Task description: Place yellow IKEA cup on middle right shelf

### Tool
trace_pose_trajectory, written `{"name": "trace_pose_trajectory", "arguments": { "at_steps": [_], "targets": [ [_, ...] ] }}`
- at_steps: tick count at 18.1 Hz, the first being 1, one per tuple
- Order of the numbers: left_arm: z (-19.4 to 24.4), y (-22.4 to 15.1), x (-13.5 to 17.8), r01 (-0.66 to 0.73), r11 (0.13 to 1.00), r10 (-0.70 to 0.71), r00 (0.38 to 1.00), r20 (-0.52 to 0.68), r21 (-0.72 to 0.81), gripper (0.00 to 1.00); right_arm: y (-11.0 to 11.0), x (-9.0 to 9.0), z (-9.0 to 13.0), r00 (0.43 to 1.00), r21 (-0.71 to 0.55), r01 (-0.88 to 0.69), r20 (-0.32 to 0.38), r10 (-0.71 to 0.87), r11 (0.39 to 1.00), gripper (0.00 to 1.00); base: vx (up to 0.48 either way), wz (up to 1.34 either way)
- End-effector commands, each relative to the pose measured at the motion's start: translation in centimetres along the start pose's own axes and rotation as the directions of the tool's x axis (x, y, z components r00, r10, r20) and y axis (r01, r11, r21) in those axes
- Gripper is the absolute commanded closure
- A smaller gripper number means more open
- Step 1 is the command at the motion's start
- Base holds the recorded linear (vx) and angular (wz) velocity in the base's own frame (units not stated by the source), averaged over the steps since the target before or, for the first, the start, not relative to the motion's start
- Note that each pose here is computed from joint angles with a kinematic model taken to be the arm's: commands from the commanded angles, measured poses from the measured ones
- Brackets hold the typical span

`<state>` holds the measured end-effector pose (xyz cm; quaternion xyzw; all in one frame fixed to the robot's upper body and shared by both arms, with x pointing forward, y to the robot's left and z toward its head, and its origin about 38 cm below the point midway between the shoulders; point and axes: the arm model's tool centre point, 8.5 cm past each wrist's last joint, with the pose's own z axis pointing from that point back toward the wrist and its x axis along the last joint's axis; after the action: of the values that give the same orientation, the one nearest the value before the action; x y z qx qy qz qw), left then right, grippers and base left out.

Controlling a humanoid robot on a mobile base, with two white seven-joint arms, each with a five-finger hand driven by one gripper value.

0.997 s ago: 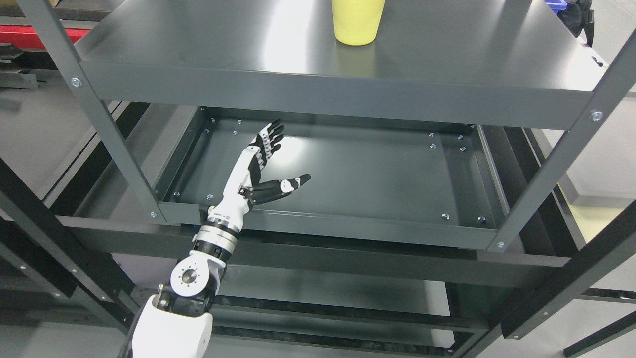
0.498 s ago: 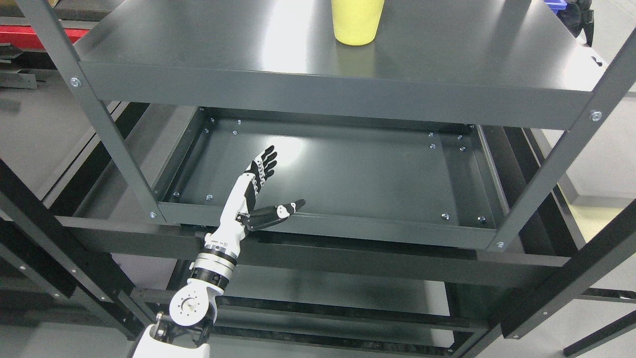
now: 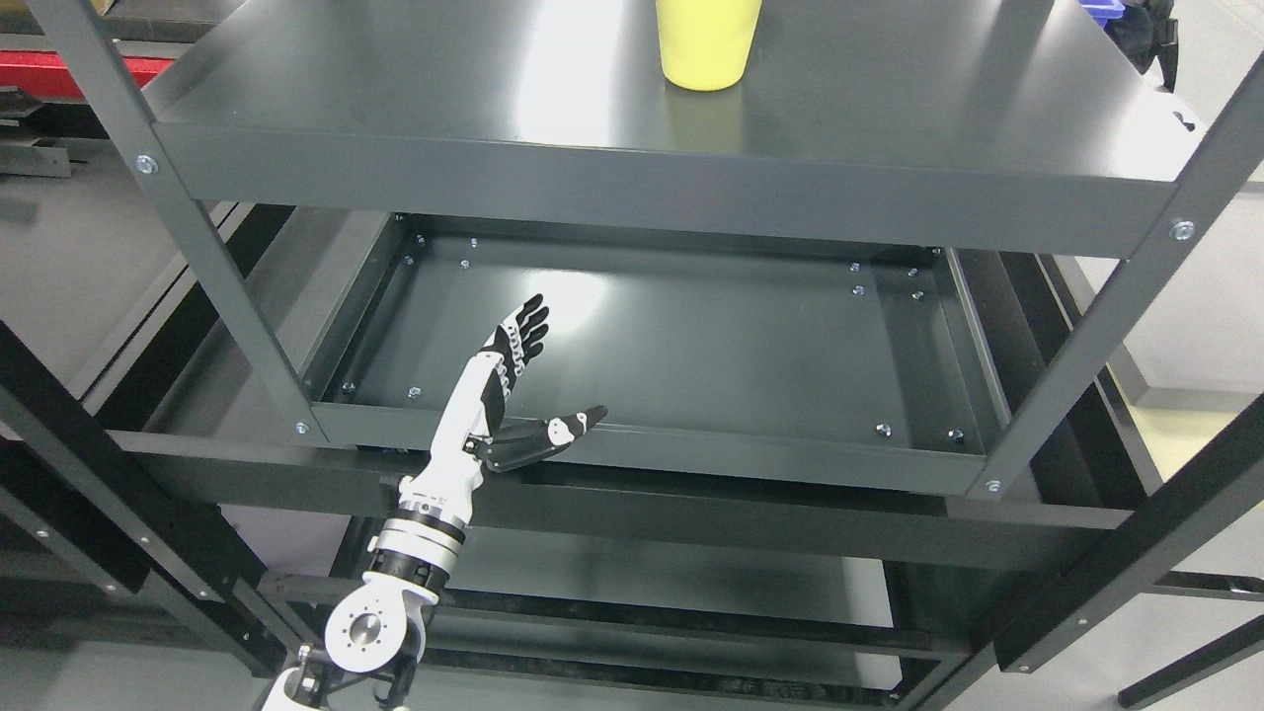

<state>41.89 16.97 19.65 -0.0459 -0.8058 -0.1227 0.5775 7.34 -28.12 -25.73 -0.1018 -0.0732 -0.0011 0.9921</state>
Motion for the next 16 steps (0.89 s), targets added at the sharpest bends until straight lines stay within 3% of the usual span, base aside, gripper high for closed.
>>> {"name": "trace_pose_trajectory", "arguments": {
  "at_steps": [1, 16],
  "targets": [
    [0.4, 1.1, 2.2, -0.010, 1.000, 0.009, 0.998, 0.063, 0.014, 0.01, -1.0, -0.9, -0.1, 1.000, -0.012, 0.003, -0.015, -0.003, 1.000, 0.01, 0.000, 0.00],
    [0.9, 2.5, 1.6, -0.009, 0.998, 0.007, 0.999, 0.037, 0.055, 0.01, -1.0, -0.9, -0.1, 1.000, -0.012, 0.003, -0.015, -0.003, 1.000, 0.01, 0.000, 0.00]
  ]
}}
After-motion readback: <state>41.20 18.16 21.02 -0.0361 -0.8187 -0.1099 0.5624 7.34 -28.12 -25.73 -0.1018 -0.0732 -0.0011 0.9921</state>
